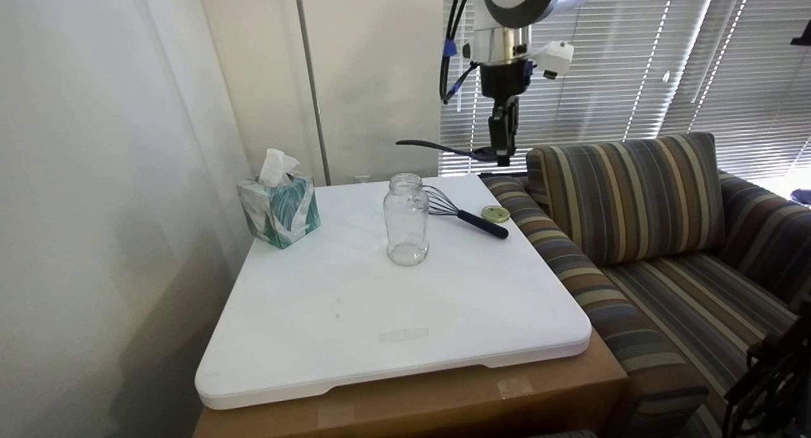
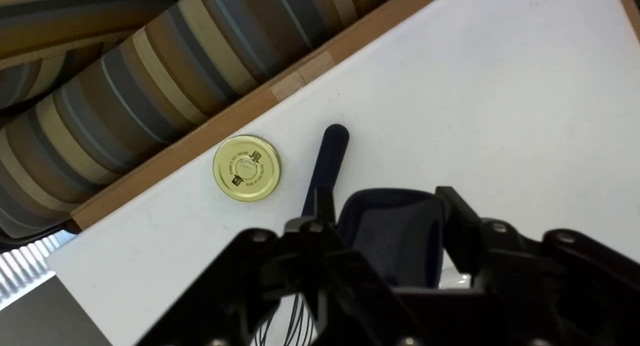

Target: Move the whisk to the right, remove the spoon from the cup and put it beside the whisk

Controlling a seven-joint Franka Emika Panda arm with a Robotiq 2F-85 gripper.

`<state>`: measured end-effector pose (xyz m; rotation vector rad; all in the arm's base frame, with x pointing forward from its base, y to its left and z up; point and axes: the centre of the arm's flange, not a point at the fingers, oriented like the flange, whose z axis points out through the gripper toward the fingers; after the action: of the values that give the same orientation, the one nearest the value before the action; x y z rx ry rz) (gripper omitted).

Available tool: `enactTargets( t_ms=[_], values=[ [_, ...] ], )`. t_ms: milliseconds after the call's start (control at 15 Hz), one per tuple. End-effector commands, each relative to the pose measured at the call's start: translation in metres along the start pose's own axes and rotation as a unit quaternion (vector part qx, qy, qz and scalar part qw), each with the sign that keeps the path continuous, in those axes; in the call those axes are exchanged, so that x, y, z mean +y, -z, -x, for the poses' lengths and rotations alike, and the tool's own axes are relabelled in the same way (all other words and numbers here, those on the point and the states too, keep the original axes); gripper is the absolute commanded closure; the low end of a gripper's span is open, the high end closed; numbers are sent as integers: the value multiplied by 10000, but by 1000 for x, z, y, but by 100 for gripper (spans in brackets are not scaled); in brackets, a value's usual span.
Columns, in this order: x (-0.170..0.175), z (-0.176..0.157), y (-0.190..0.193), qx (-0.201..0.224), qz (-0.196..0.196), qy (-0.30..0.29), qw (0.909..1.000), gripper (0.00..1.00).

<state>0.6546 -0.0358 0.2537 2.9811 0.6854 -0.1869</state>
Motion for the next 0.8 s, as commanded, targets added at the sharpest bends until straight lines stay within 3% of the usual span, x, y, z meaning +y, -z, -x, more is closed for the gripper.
enactTargets(
  t_ms=[0, 267, 333, 667, 733],
  values=[
    [12, 23, 21, -32, -113, 997, 9949, 73],
    [18, 24, 31, 1, -154, 2106, 9775, 73],
    [16, 14, 25, 41, -51, 1659, 9861, 48],
    [15, 14, 25, 40, -70, 2002, 9797, 48],
    [15, 14, 25, 39, -70, 2007, 9796, 73]
  ],
)
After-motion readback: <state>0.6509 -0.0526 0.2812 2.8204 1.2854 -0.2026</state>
